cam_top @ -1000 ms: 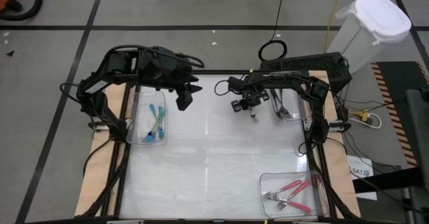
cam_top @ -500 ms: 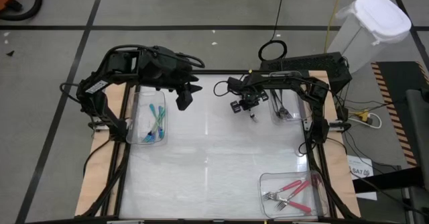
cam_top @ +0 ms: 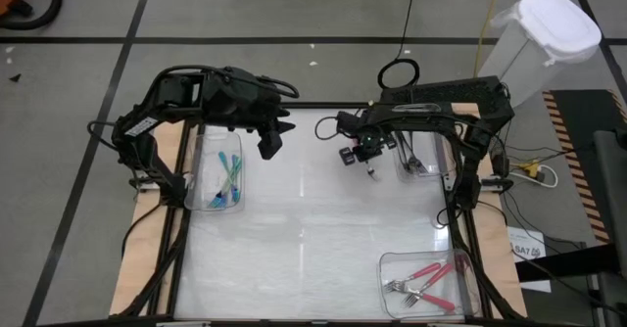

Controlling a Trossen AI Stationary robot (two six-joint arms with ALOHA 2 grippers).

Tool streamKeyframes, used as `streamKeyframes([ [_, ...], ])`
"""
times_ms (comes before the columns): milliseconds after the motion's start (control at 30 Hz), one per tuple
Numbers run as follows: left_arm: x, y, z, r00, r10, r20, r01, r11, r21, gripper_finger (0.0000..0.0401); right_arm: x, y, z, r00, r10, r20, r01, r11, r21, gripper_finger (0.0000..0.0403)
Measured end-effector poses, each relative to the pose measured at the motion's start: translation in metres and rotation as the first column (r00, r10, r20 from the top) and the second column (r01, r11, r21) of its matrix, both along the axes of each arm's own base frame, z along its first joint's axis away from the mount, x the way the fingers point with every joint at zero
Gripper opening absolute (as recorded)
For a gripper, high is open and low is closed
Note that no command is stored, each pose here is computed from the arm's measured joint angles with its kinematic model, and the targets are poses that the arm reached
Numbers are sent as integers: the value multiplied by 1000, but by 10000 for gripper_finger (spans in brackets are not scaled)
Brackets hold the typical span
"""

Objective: Sort silverware by color (type)
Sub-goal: Put the pink fork into the bottom right transparent bin

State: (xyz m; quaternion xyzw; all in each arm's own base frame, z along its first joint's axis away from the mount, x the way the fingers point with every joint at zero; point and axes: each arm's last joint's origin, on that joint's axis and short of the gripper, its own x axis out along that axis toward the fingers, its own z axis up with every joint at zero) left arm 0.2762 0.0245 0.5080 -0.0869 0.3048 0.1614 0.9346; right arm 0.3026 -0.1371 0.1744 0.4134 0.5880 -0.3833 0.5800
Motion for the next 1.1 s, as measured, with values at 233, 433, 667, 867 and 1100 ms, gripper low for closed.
streamKeyframes([
  [233,-1,5,0,1000,24,0,-24,1000,2,166,-4,11,33,992,-71,100,76,996,-45,50],
  [433,-1,11,0,998,68,1,-68,998,9,166,-11,21,64,963,-152,222,170,984,-63,50],
  [667,-3,20,0,994,108,2,-108,994,12,166,-16,31,105,849,-258,461,331,940,-84,50],
  [867,-4,25,1,967,251,34,-251,968,-13,166,-18,32,135,713,-276,645,437,894,-100,50],
  [1100,-1,26,-1,962,269,36,-269,963,-18,196,-19,31,155,604,-239,760,485,867,-112,50],
])
